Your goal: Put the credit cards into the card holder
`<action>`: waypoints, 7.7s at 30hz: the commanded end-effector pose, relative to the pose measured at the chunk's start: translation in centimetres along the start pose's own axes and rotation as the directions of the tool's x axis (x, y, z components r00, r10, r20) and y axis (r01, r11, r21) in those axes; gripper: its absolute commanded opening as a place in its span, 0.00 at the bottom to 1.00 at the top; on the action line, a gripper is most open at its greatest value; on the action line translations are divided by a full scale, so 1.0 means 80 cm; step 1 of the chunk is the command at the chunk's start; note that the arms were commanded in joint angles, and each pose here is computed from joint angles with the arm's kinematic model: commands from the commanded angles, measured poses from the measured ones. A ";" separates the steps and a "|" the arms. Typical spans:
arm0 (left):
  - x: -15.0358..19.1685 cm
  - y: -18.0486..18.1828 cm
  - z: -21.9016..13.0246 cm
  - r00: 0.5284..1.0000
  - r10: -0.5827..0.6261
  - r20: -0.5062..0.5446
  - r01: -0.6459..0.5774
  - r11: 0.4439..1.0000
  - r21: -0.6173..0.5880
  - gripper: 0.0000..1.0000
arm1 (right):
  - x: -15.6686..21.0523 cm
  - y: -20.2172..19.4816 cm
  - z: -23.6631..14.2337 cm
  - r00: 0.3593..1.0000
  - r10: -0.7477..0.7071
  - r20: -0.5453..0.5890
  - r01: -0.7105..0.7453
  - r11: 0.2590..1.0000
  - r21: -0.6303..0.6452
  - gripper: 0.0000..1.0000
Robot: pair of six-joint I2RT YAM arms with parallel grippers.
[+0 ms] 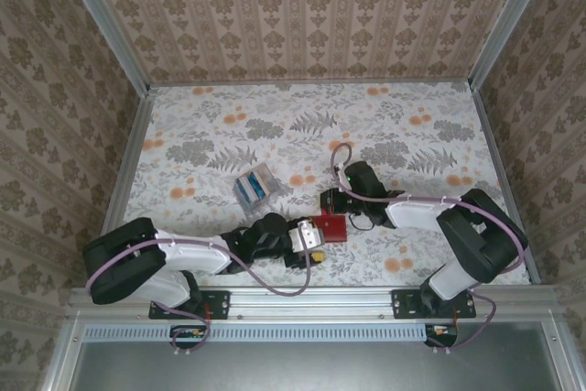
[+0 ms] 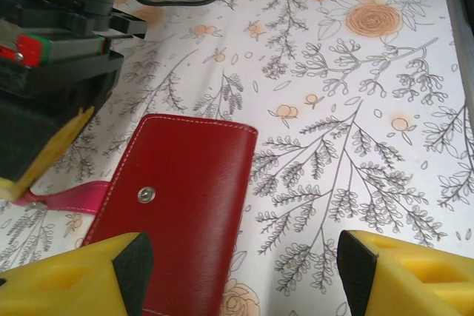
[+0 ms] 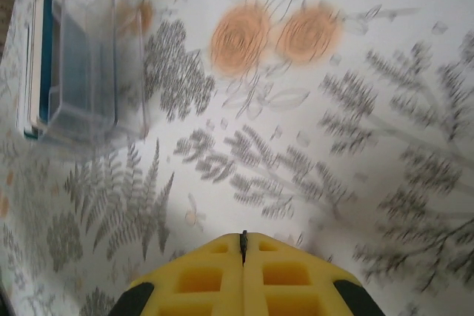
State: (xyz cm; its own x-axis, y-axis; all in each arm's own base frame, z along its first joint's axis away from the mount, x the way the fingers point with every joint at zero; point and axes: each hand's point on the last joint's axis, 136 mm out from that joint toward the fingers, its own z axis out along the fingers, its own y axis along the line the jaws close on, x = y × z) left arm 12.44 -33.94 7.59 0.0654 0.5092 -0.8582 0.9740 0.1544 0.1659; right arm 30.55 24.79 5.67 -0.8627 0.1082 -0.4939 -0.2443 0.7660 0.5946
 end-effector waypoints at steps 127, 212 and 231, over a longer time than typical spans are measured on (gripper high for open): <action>0.048 0.123 0.074 0.840 -0.513 0.178 0.532 0.843 -0.080 0.67 | 0.080 -0.105 -0.015 0.994 -0.107 -0.011 0.107 0.965 0.239 0.00; 0.226 0.402 -0.315 0.817 -0.475 0.328 0.405 0.066 -0.912 1.00 | -0.161 -0.246 -0.186 0.761 -0.443 0.473 0.021 0.746 0.665 1.00; 0.223 0.403 -0.308 0.823 -0.480 0.305 0.391 0.087 -0.916 1.00 | -0.161 -0.244 -0.184 0.761 -0.453 0.465 0.030 0.740 0.672 1.00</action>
State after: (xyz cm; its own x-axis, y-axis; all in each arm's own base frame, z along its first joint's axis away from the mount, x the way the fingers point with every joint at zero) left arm 39.08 1.00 8.75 -0.3655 0.0876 -0.9267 -0.0793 0.9890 0.1247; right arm 39.69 -0.71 9.58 -0.3422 0.0245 -0.9393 0.0703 0.9975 0.0004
